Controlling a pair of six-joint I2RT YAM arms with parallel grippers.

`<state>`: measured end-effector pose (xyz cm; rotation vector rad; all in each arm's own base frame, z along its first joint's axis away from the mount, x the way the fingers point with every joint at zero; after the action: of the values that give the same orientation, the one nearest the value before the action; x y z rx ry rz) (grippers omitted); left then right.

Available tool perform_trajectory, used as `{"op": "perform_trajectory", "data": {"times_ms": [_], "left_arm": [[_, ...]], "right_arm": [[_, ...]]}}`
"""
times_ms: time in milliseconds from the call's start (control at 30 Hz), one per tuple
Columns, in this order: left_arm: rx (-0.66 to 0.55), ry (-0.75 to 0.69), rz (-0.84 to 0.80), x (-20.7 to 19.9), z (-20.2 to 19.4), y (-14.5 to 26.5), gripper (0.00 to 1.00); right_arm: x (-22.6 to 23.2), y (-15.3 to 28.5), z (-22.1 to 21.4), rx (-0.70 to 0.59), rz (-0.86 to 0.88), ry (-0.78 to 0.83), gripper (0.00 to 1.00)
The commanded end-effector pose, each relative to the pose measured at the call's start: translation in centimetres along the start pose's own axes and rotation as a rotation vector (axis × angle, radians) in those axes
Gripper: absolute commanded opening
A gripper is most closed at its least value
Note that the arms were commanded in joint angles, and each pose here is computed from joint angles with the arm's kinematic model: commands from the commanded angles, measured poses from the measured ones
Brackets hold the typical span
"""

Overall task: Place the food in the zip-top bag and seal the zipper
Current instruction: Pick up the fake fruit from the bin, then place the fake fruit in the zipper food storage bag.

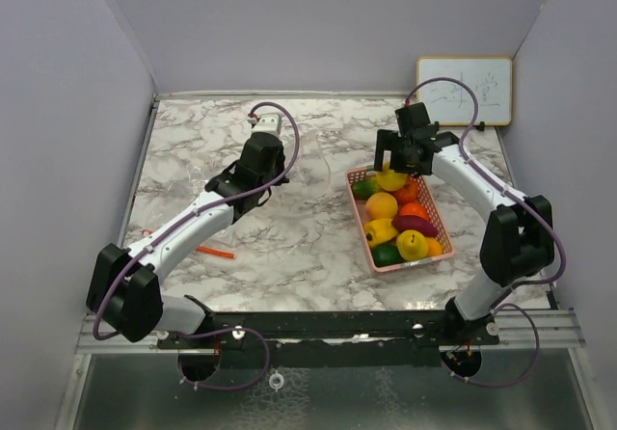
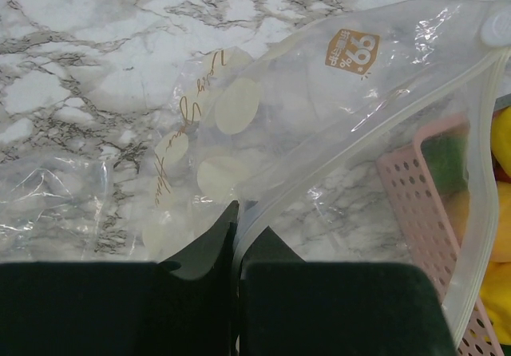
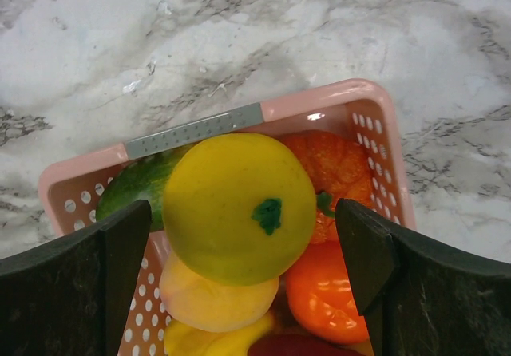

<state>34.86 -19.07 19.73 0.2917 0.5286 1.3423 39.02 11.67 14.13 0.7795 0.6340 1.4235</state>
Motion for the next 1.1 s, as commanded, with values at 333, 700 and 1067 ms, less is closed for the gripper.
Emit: {"op": "perform_trajectory", "data": {"times_ms": [333, 700, 1067], "left_arm": [[-0.006, 0.012, -0.047, -1.0, 0.4, -0.4, 0.0], [-0.002, 0.035, -0.101, -2.3, 1.5, 0.0, 0.0], [0.056, 0.154, -0.201, -4.9, 2.1, 1.1, 0.0]], "right_arm": [[1.7, -0.5, -1.1, 0.019, 0.12, 0.013, 0.5], [11.3, 12.6, 2.5, -0.129, 0.717, 0.025, 0.38], [20.2, 17.3, 1.5, -0.157, 0.994, 0.041, 0.4]]}}
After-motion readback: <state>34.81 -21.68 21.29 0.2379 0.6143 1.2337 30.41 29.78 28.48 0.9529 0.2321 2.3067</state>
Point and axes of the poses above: each gripper's point midway between its finger pads, its own y axis back along the fingers, its own x axis along the line the jaws close on, z = x × y, the point moved 1 cm from there along y, back along the fingers
